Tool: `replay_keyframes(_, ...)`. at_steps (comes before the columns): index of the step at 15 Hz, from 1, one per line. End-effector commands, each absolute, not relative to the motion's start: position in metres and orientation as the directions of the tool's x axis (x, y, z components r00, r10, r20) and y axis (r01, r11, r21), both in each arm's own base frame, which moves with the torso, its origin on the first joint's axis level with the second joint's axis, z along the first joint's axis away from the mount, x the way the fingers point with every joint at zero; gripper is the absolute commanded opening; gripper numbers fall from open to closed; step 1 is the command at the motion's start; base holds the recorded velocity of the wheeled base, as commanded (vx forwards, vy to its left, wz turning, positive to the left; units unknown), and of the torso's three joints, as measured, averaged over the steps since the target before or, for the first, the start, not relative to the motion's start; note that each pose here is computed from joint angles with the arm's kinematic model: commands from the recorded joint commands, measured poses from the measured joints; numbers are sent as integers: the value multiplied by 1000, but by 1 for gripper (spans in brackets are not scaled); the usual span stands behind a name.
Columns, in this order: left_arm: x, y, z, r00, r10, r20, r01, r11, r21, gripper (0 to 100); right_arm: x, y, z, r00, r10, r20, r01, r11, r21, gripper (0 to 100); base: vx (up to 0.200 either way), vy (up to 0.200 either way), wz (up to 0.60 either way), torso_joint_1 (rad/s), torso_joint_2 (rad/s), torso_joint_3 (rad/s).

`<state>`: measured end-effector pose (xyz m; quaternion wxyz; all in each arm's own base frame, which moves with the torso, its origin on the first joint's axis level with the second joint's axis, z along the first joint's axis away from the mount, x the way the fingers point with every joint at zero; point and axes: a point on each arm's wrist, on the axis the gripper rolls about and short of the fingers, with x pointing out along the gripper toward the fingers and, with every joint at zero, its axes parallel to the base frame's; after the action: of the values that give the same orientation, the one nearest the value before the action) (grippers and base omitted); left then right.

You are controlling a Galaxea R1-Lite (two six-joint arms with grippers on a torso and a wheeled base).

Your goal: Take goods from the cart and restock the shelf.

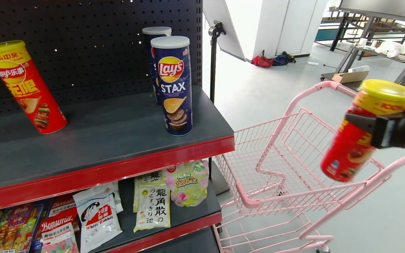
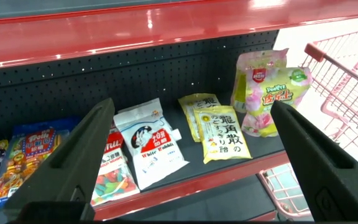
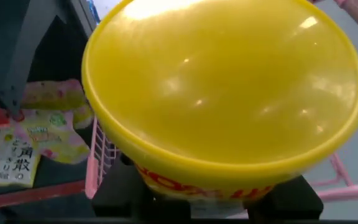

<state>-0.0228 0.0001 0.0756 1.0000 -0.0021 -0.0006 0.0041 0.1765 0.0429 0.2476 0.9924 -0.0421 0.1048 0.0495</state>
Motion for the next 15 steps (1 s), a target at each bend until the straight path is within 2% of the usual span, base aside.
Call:
replay_keyframes(1,-23,0,76,1000,8,2,-8,1000,-5,100,52,6,214,971,-6,-240,-24,992,-121,0,0,0,0,0,0,0)
replay_keyframes(4,-23,0,75,1000,3,0,-3,1000,-6,100,42,1,208,963,-70,-262,38,991,-127,0,0,0,0,0,0,0)
replay_keyframes(9,-23,0,75,1000,3,0,-3,1000,-6,100,40,1,207,964,-67,-257,34,991,-133,0,0,0,0,12,-30,-18)
replay_keyframes(15,-23,0,75,1000,5,0,-5,1000,-6,100,43,2,207,964,-42,-264,5,990,-139,0,0,0,0,194,-503,-308)
